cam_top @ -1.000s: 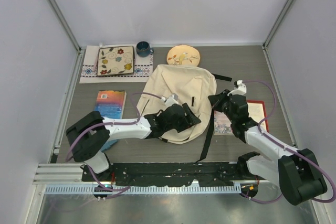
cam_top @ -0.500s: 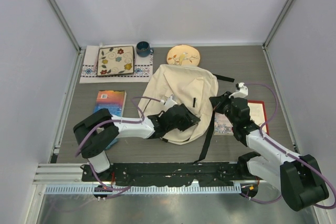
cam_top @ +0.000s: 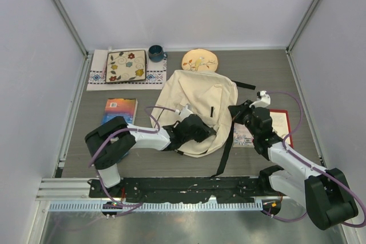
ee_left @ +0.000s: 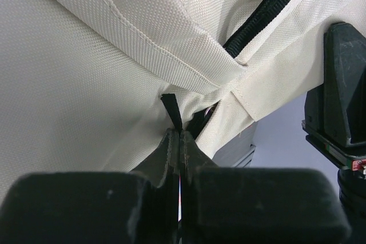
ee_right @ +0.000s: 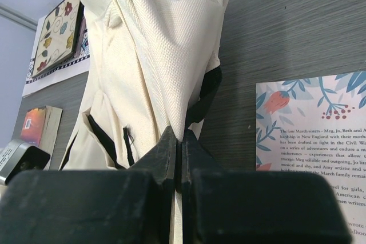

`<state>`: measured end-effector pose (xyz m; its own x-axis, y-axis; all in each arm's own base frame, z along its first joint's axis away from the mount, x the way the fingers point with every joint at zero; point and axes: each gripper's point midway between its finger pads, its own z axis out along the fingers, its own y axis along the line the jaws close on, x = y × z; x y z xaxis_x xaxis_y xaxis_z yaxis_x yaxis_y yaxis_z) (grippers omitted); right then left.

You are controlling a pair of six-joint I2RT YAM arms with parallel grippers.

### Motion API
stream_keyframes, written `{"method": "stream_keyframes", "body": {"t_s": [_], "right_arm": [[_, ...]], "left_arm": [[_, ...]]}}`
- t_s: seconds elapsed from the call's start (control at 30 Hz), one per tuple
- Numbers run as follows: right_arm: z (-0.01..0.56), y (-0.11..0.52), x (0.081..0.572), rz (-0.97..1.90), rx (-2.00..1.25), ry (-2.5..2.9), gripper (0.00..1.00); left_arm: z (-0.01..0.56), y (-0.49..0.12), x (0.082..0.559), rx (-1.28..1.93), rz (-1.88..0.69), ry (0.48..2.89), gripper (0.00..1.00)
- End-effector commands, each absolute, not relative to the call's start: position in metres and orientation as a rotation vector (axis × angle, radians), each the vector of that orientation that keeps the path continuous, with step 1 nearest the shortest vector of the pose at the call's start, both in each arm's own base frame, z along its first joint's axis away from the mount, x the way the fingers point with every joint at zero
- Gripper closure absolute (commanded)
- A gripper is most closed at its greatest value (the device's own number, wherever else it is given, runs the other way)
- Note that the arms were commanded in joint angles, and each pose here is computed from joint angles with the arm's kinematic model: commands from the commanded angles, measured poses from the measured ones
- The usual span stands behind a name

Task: Pack the student bag
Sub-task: Unzip the student bag at the center of the board.

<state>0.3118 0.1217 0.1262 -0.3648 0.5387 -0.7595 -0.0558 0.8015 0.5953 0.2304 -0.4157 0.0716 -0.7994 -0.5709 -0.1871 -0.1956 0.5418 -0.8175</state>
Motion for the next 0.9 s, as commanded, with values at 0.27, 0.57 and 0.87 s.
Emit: {"method": "stream_keyframes", "body": {"t_s": [0.27, 0.57, 0.87], "right_arm": [[0.159, 0.115, 0.340, 0.596, 0.382, 1.743, 0.99], [0.155, 0.113, 0.360, 0.601, 0.392, 1.777, 0.99], [0.137, 0.123, 0.372, 0.681, 0.364, 1.885, 0.99]], "left_arm": [[0.060, -0.388, 0.217, -0.439, -1.078, 2.367, 1.00], [0.047, -0.340, 0.199, -0.341, -0.933, 2.387, 1.00], [0.060, -0.338, 0.185, -0.177, -0.913, 2.390, 1.00]]}}
